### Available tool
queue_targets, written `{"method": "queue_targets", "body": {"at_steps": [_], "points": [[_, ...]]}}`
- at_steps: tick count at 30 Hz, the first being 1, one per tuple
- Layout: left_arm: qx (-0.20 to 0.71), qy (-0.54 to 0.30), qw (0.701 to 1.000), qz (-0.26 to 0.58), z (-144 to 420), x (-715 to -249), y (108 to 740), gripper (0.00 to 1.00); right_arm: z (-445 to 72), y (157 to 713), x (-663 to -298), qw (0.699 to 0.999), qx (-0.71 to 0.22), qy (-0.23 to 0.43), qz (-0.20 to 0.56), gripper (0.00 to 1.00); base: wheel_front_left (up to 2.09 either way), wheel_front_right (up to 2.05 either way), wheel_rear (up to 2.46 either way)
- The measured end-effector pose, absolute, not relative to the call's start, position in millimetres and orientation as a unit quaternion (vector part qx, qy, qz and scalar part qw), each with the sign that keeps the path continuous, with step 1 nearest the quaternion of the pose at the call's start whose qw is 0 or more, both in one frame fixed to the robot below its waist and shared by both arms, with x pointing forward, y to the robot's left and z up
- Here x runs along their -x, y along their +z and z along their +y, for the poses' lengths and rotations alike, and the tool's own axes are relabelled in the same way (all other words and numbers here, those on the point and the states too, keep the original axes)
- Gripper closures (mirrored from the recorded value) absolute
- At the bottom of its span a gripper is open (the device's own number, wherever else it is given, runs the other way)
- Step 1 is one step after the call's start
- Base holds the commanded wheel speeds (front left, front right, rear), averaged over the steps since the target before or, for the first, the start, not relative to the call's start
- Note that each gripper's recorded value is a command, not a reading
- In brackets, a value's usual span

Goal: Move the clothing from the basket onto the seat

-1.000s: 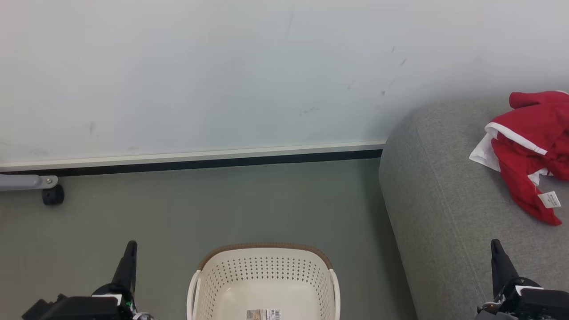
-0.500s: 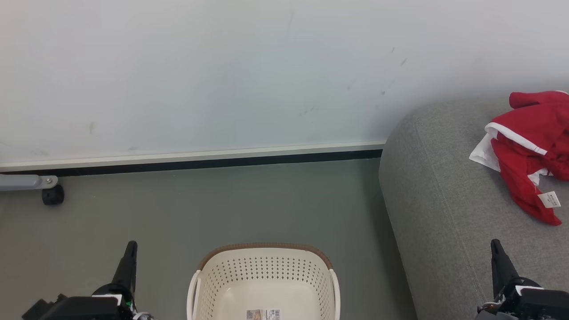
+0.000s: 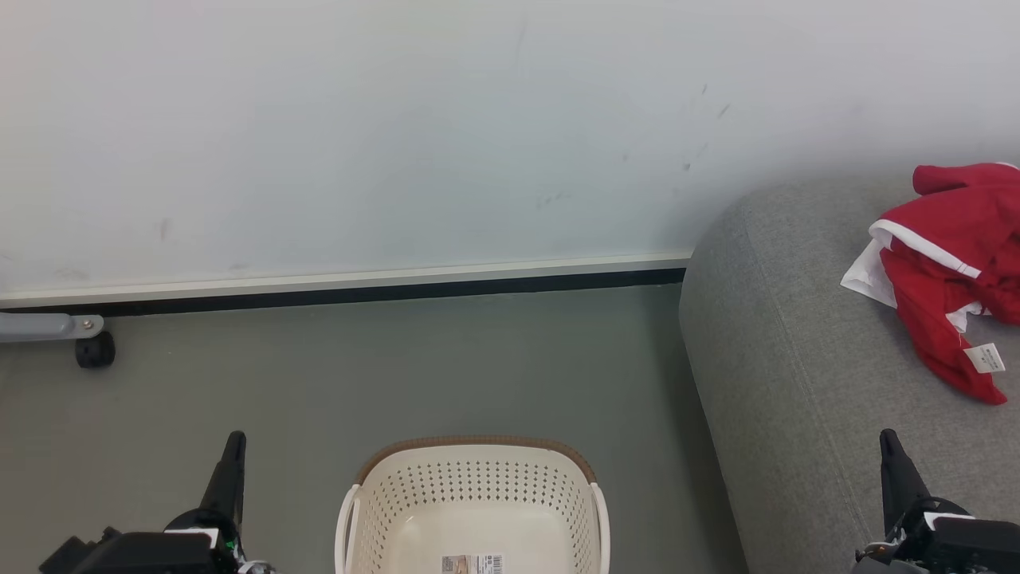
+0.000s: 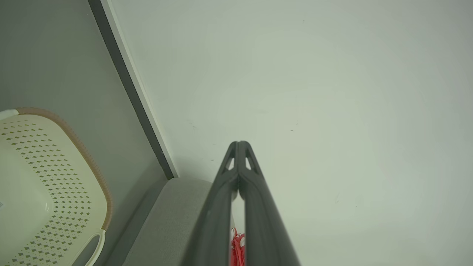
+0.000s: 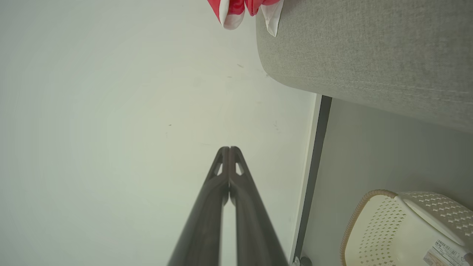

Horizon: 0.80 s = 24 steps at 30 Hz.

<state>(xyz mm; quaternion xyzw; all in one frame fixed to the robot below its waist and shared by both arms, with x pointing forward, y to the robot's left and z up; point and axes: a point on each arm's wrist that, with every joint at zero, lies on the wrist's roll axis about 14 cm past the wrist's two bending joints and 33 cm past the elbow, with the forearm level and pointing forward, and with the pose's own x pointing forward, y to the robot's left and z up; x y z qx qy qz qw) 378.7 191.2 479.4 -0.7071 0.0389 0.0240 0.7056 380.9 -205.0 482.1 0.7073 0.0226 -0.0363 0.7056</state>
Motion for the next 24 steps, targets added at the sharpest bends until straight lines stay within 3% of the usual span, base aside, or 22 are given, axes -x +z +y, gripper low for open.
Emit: {"method": "queue_targets", "body": {"at_steps": [24], "points": [[0.707, 0.024, 0.706, 0.039, 191.2, -378.7, 479.2, 1.0, -205.0, 482.2, -380.8, 0.706, -0.707, -0.036, 0.023, 1.0, 0.0, 0.0, 0.0]]}}
